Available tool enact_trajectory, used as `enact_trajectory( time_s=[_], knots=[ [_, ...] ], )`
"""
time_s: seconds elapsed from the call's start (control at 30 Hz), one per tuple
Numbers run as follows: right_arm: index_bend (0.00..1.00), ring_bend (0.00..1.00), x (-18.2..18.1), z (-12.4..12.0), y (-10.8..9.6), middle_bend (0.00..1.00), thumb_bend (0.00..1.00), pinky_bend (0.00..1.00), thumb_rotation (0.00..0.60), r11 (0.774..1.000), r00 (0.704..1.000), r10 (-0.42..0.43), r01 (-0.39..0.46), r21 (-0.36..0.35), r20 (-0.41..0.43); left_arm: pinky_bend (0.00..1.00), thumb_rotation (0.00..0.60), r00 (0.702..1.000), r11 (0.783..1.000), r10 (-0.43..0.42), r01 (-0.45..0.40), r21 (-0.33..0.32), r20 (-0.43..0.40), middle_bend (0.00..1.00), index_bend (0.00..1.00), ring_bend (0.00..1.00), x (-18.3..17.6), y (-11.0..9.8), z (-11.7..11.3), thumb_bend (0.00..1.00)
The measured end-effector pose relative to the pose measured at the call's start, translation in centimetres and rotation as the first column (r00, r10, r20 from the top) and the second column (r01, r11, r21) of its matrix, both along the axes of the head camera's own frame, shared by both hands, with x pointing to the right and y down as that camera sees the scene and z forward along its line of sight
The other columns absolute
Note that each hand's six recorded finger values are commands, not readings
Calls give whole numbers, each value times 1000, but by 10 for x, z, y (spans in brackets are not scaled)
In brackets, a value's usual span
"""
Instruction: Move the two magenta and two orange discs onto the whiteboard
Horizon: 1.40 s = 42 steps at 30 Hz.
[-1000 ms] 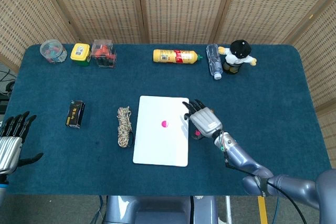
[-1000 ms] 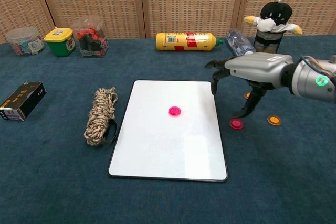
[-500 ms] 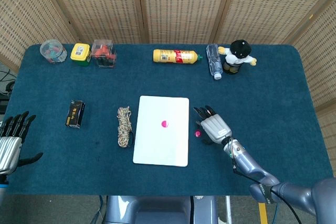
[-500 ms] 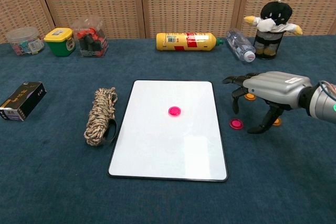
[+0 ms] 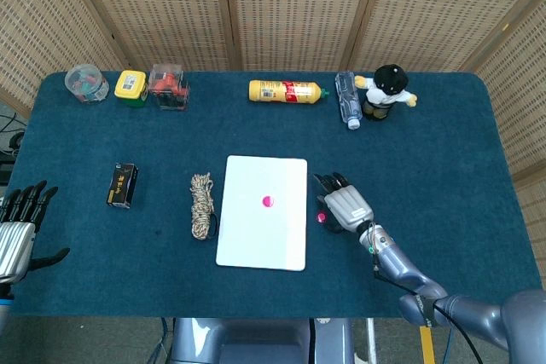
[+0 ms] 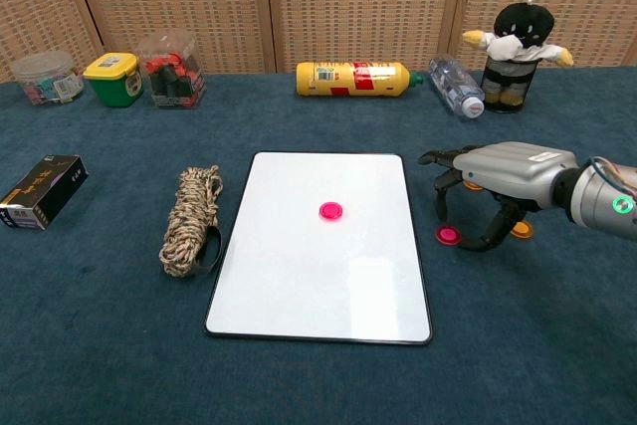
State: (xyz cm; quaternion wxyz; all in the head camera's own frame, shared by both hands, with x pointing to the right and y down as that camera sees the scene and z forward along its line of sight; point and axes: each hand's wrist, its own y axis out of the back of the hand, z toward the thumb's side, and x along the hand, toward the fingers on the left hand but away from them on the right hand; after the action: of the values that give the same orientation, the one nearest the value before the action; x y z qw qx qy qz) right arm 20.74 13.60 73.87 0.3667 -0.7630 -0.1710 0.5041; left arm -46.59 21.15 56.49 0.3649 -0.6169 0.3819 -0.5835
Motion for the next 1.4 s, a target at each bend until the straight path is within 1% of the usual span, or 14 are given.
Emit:
enact_trajectory(
  time_s=[0.73, 0.97, 1.2, 1.4],
  knots=[
    [428, 0, -5, 4, 3, 0, 337, 0, 600, 1000, 999, -9, 9, -22, -34, 0, 600, 1000, 1000, -1, 1, -1, 0, 0, 0, 0, 0, -1, 0, 0],
    [490, 0, -8, 6, 4, 0, 339, 0, 600, 999, 999, -16, 15, -35, -44, 0, 600, 1000, 1000, -2, 2, -1, 0, 0, 0, 0, 0, 0, 0, 0],
    [581, 0, -10, 8, 3, 0, 383, 0, 600, 999, 999, -11, 10, -34, -49, 0, 600, 1000, 1000, -3, 3, -1, -1, 0, 0, 0, 0, 0, 0, 0],
    [603, 0, -13, 5, 2, 0, 401, 0, 600, 1000, 1000, 0, 0, -24, -27, 0, 600, 1000, 1000, -2, 2, -1, -1, 0, 0, 0, 0, -1, 0, 0]
  ],
)
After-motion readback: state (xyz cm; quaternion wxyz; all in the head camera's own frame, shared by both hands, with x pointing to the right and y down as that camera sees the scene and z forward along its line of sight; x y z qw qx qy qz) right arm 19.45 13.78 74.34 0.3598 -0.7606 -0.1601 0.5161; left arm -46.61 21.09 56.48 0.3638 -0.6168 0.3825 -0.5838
